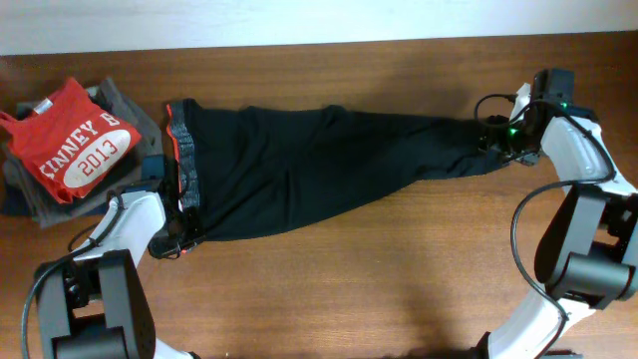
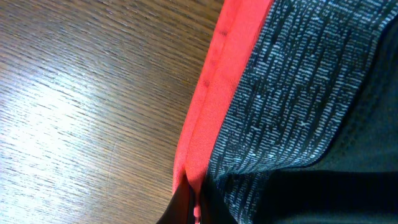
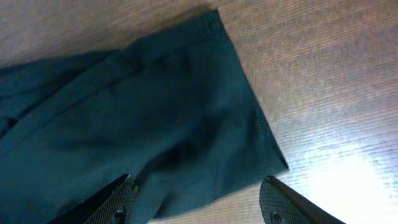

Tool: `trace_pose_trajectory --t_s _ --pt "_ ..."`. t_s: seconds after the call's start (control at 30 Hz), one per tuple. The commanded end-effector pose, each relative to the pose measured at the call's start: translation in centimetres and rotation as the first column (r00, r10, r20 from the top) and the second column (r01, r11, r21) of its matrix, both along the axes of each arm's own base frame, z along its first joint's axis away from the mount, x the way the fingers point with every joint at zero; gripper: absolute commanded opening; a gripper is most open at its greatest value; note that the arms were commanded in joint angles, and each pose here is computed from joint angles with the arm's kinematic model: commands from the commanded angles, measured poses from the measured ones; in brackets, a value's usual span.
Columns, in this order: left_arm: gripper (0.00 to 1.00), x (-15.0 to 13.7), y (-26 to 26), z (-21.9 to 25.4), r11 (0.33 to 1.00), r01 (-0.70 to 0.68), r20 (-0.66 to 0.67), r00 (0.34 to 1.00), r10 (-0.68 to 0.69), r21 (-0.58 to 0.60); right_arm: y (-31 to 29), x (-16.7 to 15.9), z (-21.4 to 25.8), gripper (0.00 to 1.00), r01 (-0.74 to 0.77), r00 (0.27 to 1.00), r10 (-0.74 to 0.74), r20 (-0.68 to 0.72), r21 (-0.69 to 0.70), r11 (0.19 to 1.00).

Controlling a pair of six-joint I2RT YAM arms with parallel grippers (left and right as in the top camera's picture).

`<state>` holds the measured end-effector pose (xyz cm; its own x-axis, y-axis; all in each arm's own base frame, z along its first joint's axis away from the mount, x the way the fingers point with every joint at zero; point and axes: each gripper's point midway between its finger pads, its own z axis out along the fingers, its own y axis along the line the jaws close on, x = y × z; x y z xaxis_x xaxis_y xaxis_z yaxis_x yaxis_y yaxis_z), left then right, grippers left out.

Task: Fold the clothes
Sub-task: 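Grasp the pant leg hem with the right gripper and stretch rightward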

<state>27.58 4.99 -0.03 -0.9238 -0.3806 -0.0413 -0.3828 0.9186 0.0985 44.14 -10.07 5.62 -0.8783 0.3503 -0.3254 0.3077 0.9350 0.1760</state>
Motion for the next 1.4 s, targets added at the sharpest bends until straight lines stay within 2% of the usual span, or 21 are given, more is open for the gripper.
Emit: trace_pose_trajectory --t_s 0.0,0.17,0.37,0.5,0.8,1.0,1.1,1.2,1.27,1.37 --pt "0.01 -1.0 0.8 -1.3 0.999 -0.03 -0.04 0.999 0.031 0.029 -0.6 -0.1 -1.7 0.67 0.002 1.0 -0.003 -0.027 -0.011 1.0" --pt "0.0 -0.8 0.8 -1.3 0.999 -0.03 -0.032 0.999 0.031 0.027 -0.7 -0.4 -3.7 0.55 0.008 0.997 -0.009 -0.071 -0.01 1.0" --pt "0.01 -0.7 0.8 -1.3 0.999 -0.03 -0.029 0.999 0.031 0.026 -2.2 -1.2 -5.1 0.55 0.032 0.991 -0.043 -0.124 -0.093 0.995" --pt "0.0 -0.6 0.8 -1.3 0.999 -0.03 -0.024 0.999 0.031 0.026 -3.3 -1.5 -5.2 0.58 0.045 0.988 -0.067 -0.138 -0.151 0.987" --pt "0.01 -0.5 0.8 -1.3 0.999 -0.03 -0.021 0.999 0.031 0.026 -3.4 -1.6 -5.2 0.57 0.053 0.987 -0.076 -0.142 -0.156 0.986" --pt "0.0 -0.5 0.8 -1.3 0.999 -0.03 -0.021 0.999 0.031 0.027 -3.2 -1.8 -5.4 0.27 0.052 0.986 -0.074 -0.147 -0.151 0.987" --pt "0.01 -0.5 0.8 -1.3 0.999 -0.03 -0.021 0.999 0.031 0.027 -3.2 -1.9 -5.5 0.06 0.051 0.986 -0.074 -0.152 -0.151 0.987" --pt "0.0 -0.5 0.9 -1.3 0.999 -0.031 -0.021 0.999 0.031 0.031 -4.2 -2.8 -5.5 0.04 0.094 0.976 -0.127 -0.18 -0.182 0.979" --pt "0.01 -0.6 1.0 -1.3 0.999 -0.03 -0.023 0.999 0.031 0.037 -6.2 -4.5 -5.3 0.04 0.175 0.948 -0.232 -0.216 -0.253 0.951" --pt "0.0 -1.1 0.9 -1.2 0.999 -0.029 -0.043 0.999 0.031 0.036 -10.3 -8.0 -4.2 0.04 0.304 0.875 -0.417 -0.247 -0.39 0.869"
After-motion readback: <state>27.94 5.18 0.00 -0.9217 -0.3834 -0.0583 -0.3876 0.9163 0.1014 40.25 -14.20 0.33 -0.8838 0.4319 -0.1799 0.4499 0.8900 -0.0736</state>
